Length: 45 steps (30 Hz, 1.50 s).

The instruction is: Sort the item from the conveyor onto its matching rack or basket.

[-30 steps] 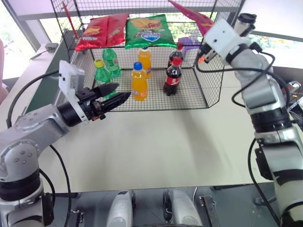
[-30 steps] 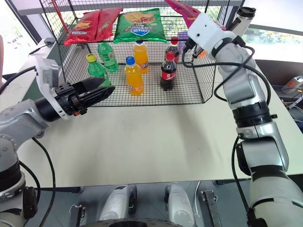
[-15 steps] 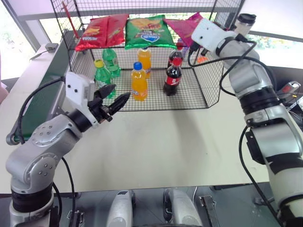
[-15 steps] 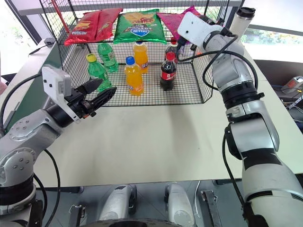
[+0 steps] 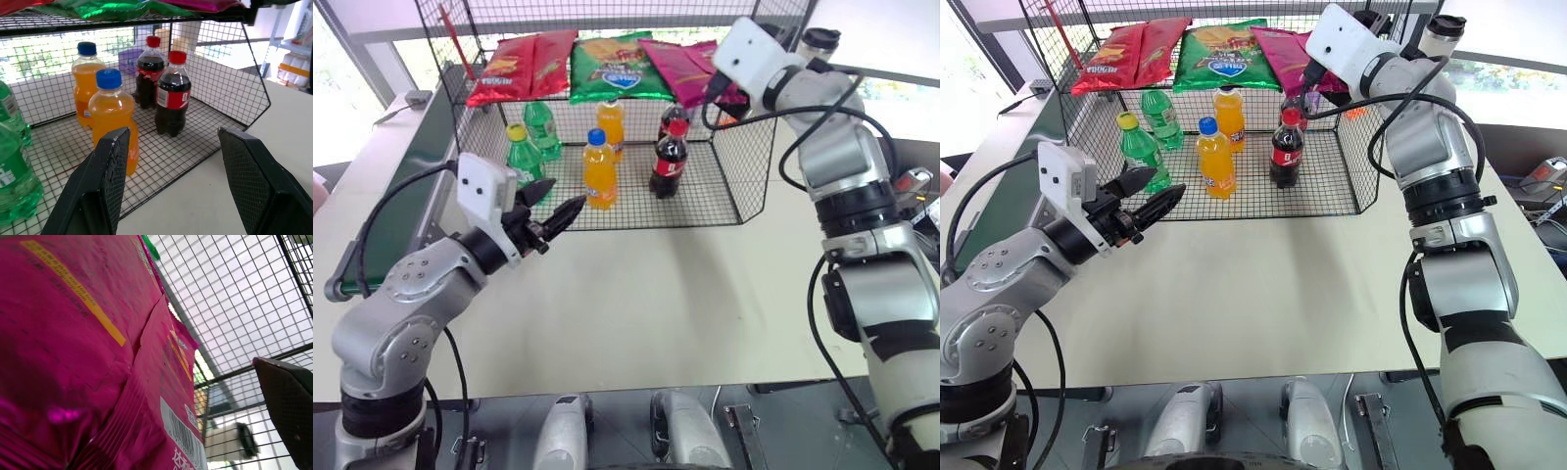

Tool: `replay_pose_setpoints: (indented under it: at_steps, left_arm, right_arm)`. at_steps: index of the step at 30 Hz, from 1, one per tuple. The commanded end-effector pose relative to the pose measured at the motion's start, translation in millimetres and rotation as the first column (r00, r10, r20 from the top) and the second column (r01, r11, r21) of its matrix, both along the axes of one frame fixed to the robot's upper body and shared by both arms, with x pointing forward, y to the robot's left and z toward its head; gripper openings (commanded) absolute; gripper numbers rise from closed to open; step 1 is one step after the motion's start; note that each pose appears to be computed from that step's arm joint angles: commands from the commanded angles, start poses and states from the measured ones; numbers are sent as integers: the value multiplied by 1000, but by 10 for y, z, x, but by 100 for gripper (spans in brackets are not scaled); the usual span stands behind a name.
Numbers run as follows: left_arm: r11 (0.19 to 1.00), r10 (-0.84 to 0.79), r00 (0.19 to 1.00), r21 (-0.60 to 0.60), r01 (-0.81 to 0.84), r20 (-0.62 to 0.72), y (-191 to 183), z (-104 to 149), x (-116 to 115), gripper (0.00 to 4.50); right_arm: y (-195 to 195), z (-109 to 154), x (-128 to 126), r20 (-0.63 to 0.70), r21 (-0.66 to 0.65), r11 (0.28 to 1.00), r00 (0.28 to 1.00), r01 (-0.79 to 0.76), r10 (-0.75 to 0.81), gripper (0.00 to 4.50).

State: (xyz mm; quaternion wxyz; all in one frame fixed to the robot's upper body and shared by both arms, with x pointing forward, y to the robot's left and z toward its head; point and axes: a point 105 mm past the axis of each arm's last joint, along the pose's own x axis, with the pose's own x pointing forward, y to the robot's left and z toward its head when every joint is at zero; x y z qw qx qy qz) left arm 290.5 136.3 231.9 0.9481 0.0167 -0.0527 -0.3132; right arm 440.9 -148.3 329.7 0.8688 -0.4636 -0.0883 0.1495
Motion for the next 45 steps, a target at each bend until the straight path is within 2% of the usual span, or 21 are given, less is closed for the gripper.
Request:
replay_pose_setpoints:
  at_steps: [1, 8, 9, 10, 11, 16, 17, 18, 21, 24, 29, 32, 34, 37, 41, 42, 45]
  left_arm:
    - [1000, 0, 999, -1, 0, 45, -10, 62, -13, 297]
    - [1000, 19, 999, 6, -19, 38, 4, 8, 0, 297]
    - [1000, 23, 999, 6, -23, 37, 11, 6, 1, 297]
    - [1000, 26, 999, 7, -26, 36, 18, 2, -1, 297]
    - [1000, 27, 999, 9, -27, 35, 22, -3, -2, 297]
    - [1000, 26, 999, 12, -26, 29, 22, -23, -3, 297]
    - [1000, 27, 999, 13, -27, 28, 24, -25, 0, 297]
    - [1000, 27, 999, 14, -27, 28, 26, -26, 2, 297]
    - [1000, 26, 999, 17, -26, 26, 26, -32, 8, 297]
    - [999, 23, 999, 21, -24, 22, 19, -45, 19, 297]
    - [999, 18, 1000, 26, -18, 20, 11, -50, 35, 297]
    - [1000, 14, 1000, 26, -15, 21, 1, -47, 48, 297]
    - [999, 14, 1000, 34, -15, 20, -4, -56, 60, 297]
    - [999, 19, 1000, 37, -20, 20, 9, -60, 63, 297]
    - [999, 31, 999, 37, -32, 21, 34, -64, 57, 297]
    - [999, 32, 999, 38, -32, 20, 36, -70, 55, 297]
    - [998, 40, 999, 40, -40, 17, 43, -89, 53, 297]
  right_arm:
    - [25, -63, -26, -53, 23, 999, 998, -40, 41, 445]
    - [0, -10, 26, -49, 127, 991, 998, -37, 44, 445]
    - [-10, 20, 25, -37, 146, 989, 998, -36, 42, 395]
    - [-13, 36, 18, -33, 154, 987, 999, -38, 43, 370]
    - [-8, 39, 7, -35, 158, 986, 998, -45, 51, 325]
    - [13, 73, -68, -37, 176, 982, 996, -70, 78, 57]
    - [12, 79, -83, -37, 181, 981, 996, -71, 79, 22]
    - [3, 84, -94, -35, 186, 980, 997, -66, 73, 10]
    - [-111, 142, -114, -3, 204, 979, 1000, -9, 10, 10]
    - [-267, 284, -132, 87, 203, 977, 993, 65, -84, 10]
    - [-293, 376, -129, 171, 169, 980, 976, 107, -136, 10]
    - [-213, 259, -31, 169, 125, 985, 975, 122, -142, 10]
    - [-114, 130, 50, 113, 121, 988, 987, 97, -111, 10]
    - [-67, 101, 88, 77, 132, 989, 994, 71, -82, 10]
    - [-22, 88, 109, -32, 123, 992, 999, -9, 13, 162]
    - [-16, 93, 109, -63, 123, 992, 997, -29, 37, 221]
    - [-18, 114, 77, -138, 88, 992, 985, -88, 100, 363]
